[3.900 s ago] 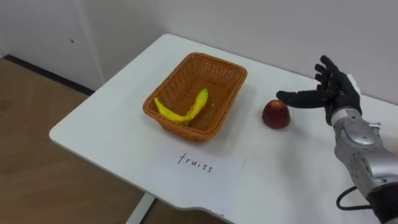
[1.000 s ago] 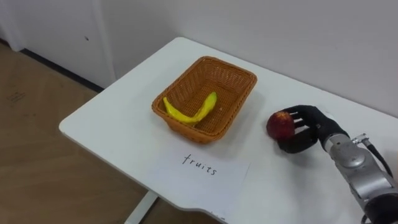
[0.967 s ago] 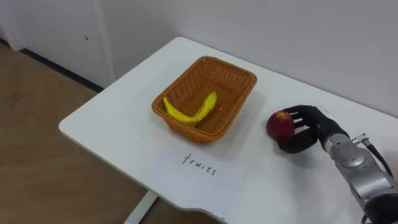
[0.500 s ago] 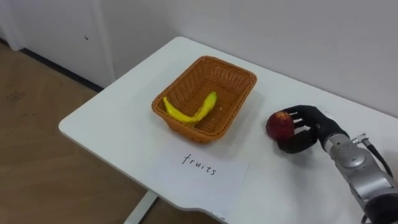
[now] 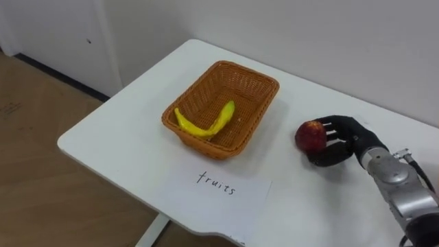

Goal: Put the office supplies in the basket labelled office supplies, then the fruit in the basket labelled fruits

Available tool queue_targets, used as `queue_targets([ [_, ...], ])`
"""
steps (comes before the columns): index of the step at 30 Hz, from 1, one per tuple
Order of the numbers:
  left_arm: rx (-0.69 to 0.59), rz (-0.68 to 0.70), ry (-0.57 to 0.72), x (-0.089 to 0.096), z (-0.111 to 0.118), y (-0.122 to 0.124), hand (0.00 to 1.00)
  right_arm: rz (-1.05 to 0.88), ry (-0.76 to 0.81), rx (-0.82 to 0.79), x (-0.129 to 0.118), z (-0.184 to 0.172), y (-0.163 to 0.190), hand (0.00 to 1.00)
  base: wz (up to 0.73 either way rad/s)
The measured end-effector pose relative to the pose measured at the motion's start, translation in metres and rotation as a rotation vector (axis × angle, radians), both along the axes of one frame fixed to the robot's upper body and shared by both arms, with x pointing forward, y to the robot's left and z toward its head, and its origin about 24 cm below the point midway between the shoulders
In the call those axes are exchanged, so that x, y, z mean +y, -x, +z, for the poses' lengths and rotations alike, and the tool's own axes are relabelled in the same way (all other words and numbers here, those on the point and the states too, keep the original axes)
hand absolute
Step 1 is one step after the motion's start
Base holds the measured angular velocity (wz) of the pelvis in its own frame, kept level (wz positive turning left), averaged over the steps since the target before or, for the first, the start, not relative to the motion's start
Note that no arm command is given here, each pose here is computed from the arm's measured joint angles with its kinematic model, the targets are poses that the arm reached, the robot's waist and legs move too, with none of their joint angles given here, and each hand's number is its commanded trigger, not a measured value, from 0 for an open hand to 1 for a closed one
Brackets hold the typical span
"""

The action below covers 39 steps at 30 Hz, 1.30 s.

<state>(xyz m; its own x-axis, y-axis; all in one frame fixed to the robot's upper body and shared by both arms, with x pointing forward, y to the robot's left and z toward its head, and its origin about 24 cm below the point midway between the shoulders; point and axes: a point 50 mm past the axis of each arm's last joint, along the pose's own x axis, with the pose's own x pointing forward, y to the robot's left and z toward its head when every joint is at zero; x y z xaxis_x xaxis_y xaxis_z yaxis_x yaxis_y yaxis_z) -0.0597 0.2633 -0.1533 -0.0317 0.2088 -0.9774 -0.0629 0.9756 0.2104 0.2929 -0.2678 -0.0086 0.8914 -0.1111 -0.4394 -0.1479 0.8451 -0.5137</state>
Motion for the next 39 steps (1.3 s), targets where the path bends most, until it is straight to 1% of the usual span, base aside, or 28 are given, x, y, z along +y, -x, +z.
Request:
queue_targets([
  [5, -0.008, 0.021, -0.001, -0.002, -0.001, -0.001, 0.0, -0.045, -0.032, -0.068, -0.004, 0.017, -0.006, 1.0, -0.04],
  [11, -0.026, 0.018, 0.006, -0.005, -0.003, -0.01, 0.0, -0.006, -0.061, -0.184, 0.002, 0.044, -0.016, 1.0, -0.05],
  [13, -0.025, 0.021, 0.008, -0.005, -0.005, -0.014, 0.0, 0.02, -0.066, -0.232, 0.006, 0.056, -0.019, 1.0, 0.0],
  [17, -0.025, 0.024, 0.003, -0.005, -0.005, -0.014, 0.0, 0.053, -0.071, -0.283, 0.014, 0.068, -0.023, 1.0, 0.02],
  [22, -0.024, 0.017, 0.0, -0.005, -0.005, -0.014, 0.0, 0.136, -0.07, -0.399, 0.032, 0.096, -0.026, 1.0, 0.0],
  [29, -0.022, 0.017, 0.003, -0.006, -0.005, -0.014, 0.0, 0.152, -0.07, -0.397, 0.036, 0.096, -0.026, 1.0, 0.01],
  [34, -0.023, 0.016, 0.0, -0.005, -0.005, -0.014, 0.0, 0.201, -0.057, -0.332, 0.046, 0.084, -0.025, 1.0, 0.12],
  [39, -0.019, 0.011, 0.0, -0.005, -0.005, -0.013, 0.0, 0.213, -0.068, -0.314, 0.047, 0.082, -0.025, 1.0, 0.1],
])
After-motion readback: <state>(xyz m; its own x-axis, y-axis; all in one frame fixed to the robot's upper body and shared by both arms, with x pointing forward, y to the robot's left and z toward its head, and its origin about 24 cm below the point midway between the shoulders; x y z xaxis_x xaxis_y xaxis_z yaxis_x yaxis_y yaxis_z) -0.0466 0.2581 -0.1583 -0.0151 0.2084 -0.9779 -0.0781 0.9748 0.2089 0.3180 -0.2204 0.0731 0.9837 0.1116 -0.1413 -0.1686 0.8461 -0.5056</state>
